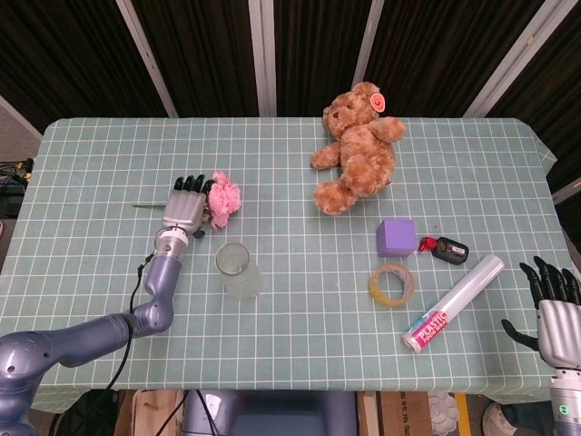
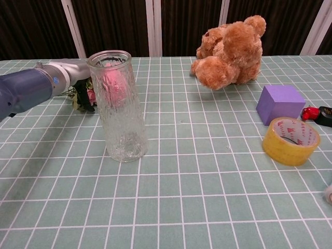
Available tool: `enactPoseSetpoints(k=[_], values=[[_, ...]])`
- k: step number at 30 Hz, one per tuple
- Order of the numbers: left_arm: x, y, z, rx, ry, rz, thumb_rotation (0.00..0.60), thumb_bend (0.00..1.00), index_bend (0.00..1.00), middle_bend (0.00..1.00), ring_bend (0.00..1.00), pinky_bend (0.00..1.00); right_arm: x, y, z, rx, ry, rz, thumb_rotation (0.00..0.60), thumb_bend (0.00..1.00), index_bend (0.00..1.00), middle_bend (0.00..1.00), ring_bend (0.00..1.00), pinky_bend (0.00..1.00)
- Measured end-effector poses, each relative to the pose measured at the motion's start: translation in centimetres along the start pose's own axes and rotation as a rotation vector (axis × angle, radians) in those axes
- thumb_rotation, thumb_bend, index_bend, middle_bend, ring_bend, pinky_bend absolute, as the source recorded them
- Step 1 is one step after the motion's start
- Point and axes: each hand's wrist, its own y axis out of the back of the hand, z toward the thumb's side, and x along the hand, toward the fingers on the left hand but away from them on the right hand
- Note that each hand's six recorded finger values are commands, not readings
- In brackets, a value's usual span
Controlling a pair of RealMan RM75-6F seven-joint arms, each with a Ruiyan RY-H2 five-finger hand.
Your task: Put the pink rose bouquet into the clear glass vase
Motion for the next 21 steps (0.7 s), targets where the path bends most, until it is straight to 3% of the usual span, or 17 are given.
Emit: enactPoseSetpoints(k=[9, 15, 21], values=[[0.4, -0.8, 0.5, 0.048, 0.012, 0.028, 0.600, 0.43, 0.30, 0.32, 0.27, 0.37, 0.1, 0.1, -0.2, -0.011, 0.001, 0.000, 0.600, 0.20, 0.13, 0.08, 0.09, 0.00], [0.6, -0.3, 0.6, 0.061, 0.020, 0.096, 0.600, 0.43, 0.33, 0.33, 0.29, 0.40, 0.1, 0.1, -0.4, -0.013, -0.003, -0.001, 0.600, 0.20, 0.13, 0.08, 0.09, 0.00], [0.3, 0.9, 0.6, 0.008, 0.001, 0.175, 0.600, 0.44, 0.34, 0.35, 0.29, 0.40, 0.2, 0.1, -0.4, -0.019, -0.002, 0.003, 0.600, 0.21, 0.13, 0.08, 0.09, 0.00]])
